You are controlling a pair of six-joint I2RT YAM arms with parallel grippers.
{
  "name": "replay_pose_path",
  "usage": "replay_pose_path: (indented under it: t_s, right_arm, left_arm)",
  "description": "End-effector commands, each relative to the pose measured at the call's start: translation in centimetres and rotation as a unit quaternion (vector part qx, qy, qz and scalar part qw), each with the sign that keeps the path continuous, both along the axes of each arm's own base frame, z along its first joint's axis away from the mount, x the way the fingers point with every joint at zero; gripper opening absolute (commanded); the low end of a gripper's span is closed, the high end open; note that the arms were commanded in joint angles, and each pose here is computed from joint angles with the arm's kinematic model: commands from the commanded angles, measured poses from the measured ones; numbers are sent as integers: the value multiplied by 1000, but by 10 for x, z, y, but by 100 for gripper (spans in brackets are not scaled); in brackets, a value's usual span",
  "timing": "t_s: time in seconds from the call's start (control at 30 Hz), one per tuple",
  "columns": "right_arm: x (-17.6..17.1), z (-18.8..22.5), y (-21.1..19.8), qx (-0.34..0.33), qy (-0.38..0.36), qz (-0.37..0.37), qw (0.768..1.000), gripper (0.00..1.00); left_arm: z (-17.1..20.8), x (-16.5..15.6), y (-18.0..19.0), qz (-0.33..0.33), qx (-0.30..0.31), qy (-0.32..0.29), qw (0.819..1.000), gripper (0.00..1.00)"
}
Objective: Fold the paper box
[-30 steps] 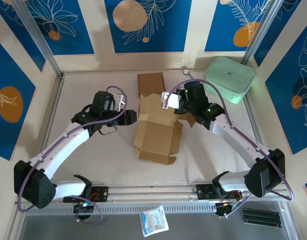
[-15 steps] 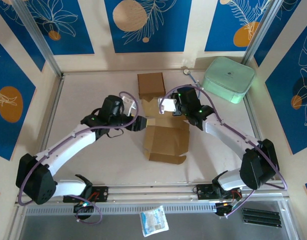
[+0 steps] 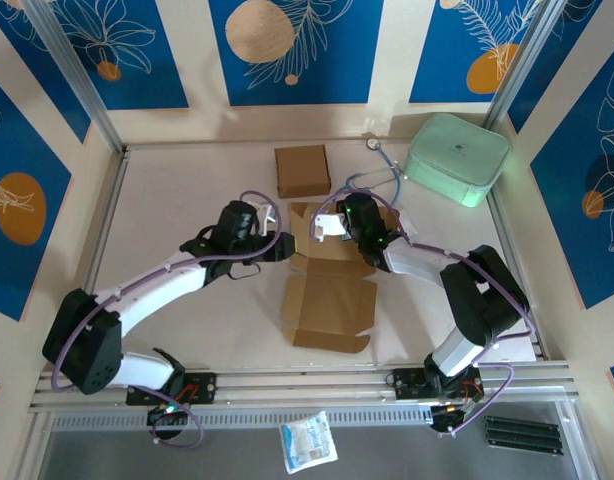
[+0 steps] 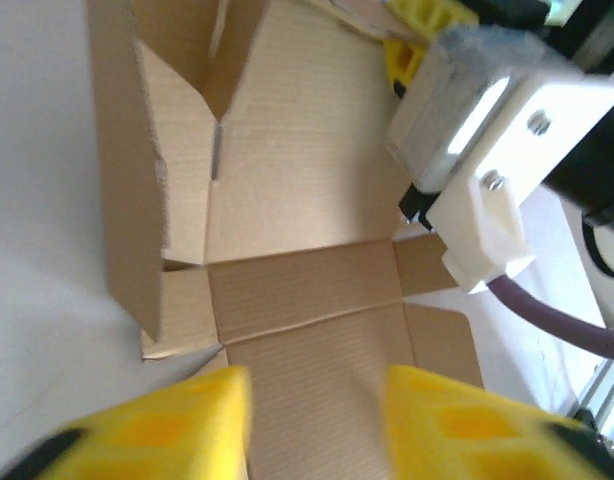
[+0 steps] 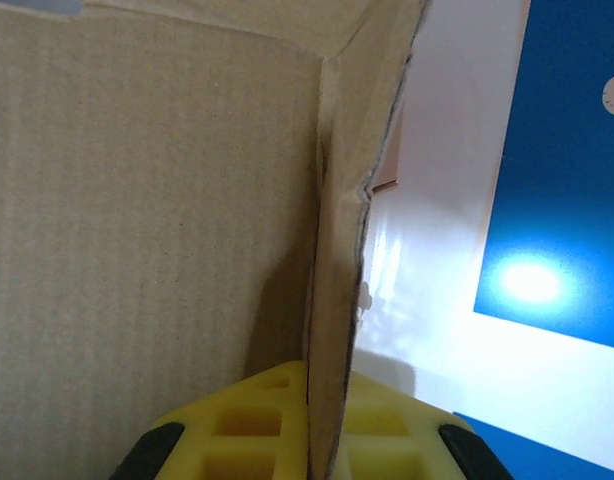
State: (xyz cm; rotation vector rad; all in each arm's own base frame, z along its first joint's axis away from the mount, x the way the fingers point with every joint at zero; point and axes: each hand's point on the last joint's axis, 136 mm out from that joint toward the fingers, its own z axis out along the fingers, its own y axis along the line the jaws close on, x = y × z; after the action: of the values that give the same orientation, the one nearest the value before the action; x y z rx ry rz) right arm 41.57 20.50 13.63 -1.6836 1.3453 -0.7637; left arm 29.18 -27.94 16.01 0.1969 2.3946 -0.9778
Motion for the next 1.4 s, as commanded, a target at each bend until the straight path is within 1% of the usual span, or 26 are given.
replay_pose_path:
  t_s: [0.0, 0.03, 0.17, 0.23, 0.3, 0.37, 0.43, 0.5, 0.57, 0.6, 0.63, 0.67, 0.73, 0.83, 0.87, 0.93, 0.97, 1.03, 1.07, 1.1, 1.17, 1.23, 1.3, 1.33, 1.37]
  right_arm:
    - [3, 22, 2, 17, -34, -6, 999, 8]
    - [3, 23, 1, 17, -32, -8, 999, 8]
    - [3, 24, -6, 17, -32, -17, 999, 7]
    - [3, 28, -7, 21, -34, -18, 999, 7]
    - [2, 32, -6, 27, -35, -19, 999, 7]
    - [1, 34, -7, 33, -30, -23, 999, 7]
    - [0, 36, -8, 35, -30, -24, 999, 7]
    - [-2, 37, -9, 38, -29, -24, 999, 7]
    - [-3, 37, -10, 41, -26, -25, 998, 7]
    - [-4, 36, -10, 43, -24, -27, 998, 7]
    - [-4, 36, -11, 44, -23, -29, 998, 7]
    - [-5, 35, -11, 44, -22, -29, 998, 7]
    - [-5, 35, -13, 44, -21, -31, 998, 7]
    - [-7, 34, -16, 45, -17, -34, 998, 7]
    - [-7, 33, -16, 46, -15, -35, 998, 7]
    - [-7, 33, -17, 50, -13, -37, 998, 7]
    - [-7, 34, -17, 52, -13, -38, 998, 7]
    - [-6, 35, -16, 53, -12, -39, 998, 7]
    - [-6, 36, -17, 53, -11, -41, 998, 7]
    - [-6, 36, -16, 54, -10, -39, 998, 7]
    - [-7, 36, -16, 53, -8, -38, 998, 7]
    - [-7, 35, -17, 53, -6, -38, 998, 7]
    - [-6, 34, -17, 56, -4, -41, 998, 7]
    - [-5, 35, -17, 58, -2, -43, 997, 7]
    - [-5, 34, -17, 59, 0, -44, 997, 7]
  left_arm:
    - [5, -2, -29, 8, -48, 29, 998, 21]
    - [2, -2, -35, 7, -53, 34, 998, 20]
    - [-16, -4, -58, 0, -67, 67, 995, 20]
    - [-29, 1, -61, 9, -61, 75, 995, 20]
    - [-43, 9, -59, 17, -35, 68, 997, 21]
    - [-55, 19, -51, 33, -5, 62, 998, 24]
    - [-57, 33, -40, 50, 25, 27, 998, 30]
    - [-63, 48, -19, 87, 70, -3, 994, 37]
    - [-70, 62, 7, 128, 105, -21, 986, 41]
    - [-74, 68, 17, 144, 109, -25, 983, 44]
    - [-76, 73, 23, 149, 98, -26, 984, 47]
    - [-78, 77, 24, 141, 80, -20, 987, 49]
    - [-76, 78, 9, 84, 22, -3, 996, 49]
    - [-73, 69, -9, 10, 6, 22, 1000, 48]
    - [-72, 66, -11, 1, 6, 26, 1000, 46]
    - [-77, 63, -3, 18, 18, 36, 999, 46]
    - [-85, 62, 5, 34, 36, 48, 998, 46]
    - [-111, 59, 36, 85, 114, 87, 986, 48]
    - [-120, 55, 47, 100, 138, 103, 980, 48]
    - [-125, 52, 50, 101, 141, 112, 978, 47]
    - [-120, 48, 37, 80, 94, 115, 986, 38]
    - [-101, 44, 10, 43, 7, 112, 993, 30]
    - [-80, 41, -9, 30, -66, 101, 992, 25]
    - [-68, 39, -17, 23, -97, 94, 991, 24]
    - [-59, 37, -23, 21, -116, 90, 989, 24]
